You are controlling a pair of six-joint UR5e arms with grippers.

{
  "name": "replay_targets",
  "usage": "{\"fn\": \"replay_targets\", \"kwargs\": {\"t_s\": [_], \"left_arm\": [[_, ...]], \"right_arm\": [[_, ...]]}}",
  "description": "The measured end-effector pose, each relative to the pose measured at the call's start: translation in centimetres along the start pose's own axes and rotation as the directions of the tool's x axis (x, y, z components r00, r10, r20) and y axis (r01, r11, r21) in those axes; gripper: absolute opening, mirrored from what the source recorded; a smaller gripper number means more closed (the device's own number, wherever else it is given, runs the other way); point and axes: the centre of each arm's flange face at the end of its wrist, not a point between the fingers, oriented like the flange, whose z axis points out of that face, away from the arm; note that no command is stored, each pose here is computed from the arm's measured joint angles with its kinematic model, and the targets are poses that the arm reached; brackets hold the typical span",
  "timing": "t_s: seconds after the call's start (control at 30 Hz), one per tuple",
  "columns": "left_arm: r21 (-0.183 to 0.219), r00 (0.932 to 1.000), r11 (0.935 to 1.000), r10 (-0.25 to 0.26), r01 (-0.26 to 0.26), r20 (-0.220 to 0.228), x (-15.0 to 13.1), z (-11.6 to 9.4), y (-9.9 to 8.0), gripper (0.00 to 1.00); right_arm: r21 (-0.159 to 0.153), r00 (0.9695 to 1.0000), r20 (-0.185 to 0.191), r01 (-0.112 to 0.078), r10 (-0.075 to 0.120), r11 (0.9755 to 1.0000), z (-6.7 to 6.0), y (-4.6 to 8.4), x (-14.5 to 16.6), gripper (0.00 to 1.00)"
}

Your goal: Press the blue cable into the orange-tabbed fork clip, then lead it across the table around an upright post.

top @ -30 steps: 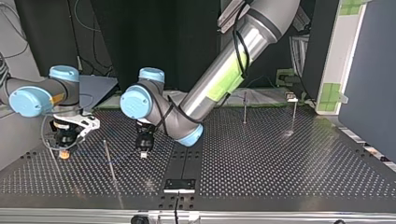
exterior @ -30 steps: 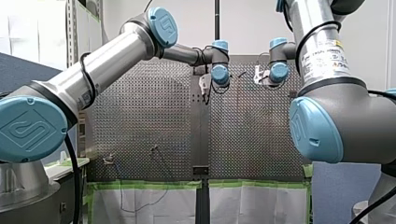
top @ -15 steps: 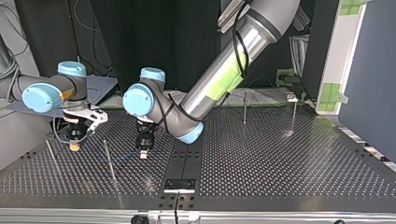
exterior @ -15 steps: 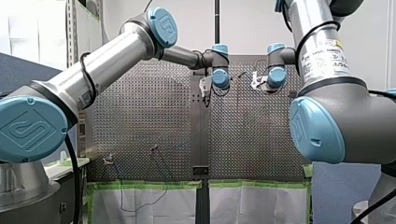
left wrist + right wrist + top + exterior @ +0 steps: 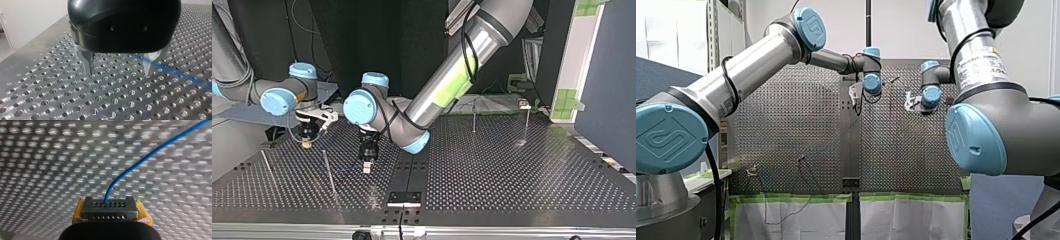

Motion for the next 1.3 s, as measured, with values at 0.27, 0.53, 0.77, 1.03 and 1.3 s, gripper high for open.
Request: {"fn": "replay_targets", "kwargs": {"t_s": [0.27, 0.53, 0.77, 1.03, 1.3], "left_arm": [[-0.003, 1.0000, 1.0000, 0.000, 0.000, -0.001, 0.0, 0.1, 0.2, 1.00], [-0.004, 1.0000, 1.0000, -0.005, 0.005, -0.006, 0.0, 0.1, 0.2, 1.00], [-0.007, 0.9997, 0.9999, -0.013, 0.013, -0.021, 0.2, -0.1, 0.3, 1.00], [-0.008, 0.9996, 0.9999, -0.012, 0.012, -0.025, 0.2, -0.1, 0.4, 1.00], [-0.025, 0.9997, 0.9996, -0.011, 0.010, -0.023, 0.2, -0.1, 0.6, 1.00]], "right_arm": [[-0.015, 0.9984, 0.055, 0.012, -0.011, 0.9998, 1.3, 0.8, -6.0, 0.00], [-0.036, 0.9925, 0.119, 0.034, -0.030, 0.9988, 2.4, 2.2, -12.5, 0.00], [-0.039, 0.9864, 0.162, 0.038, -0.031, 0.9985, 2.8, 2.4, -16.6, 0.00], [-0.054, 0.9790, 0.203, 0.034, -0.022, 0.9980, 3.4, 2.5, -22.1, 0.00], [-0.089, 0.9743, 0.225, 0.029, -0.008, 0.9956, 3.8, 2.8, -27.4, 0.00]]}}
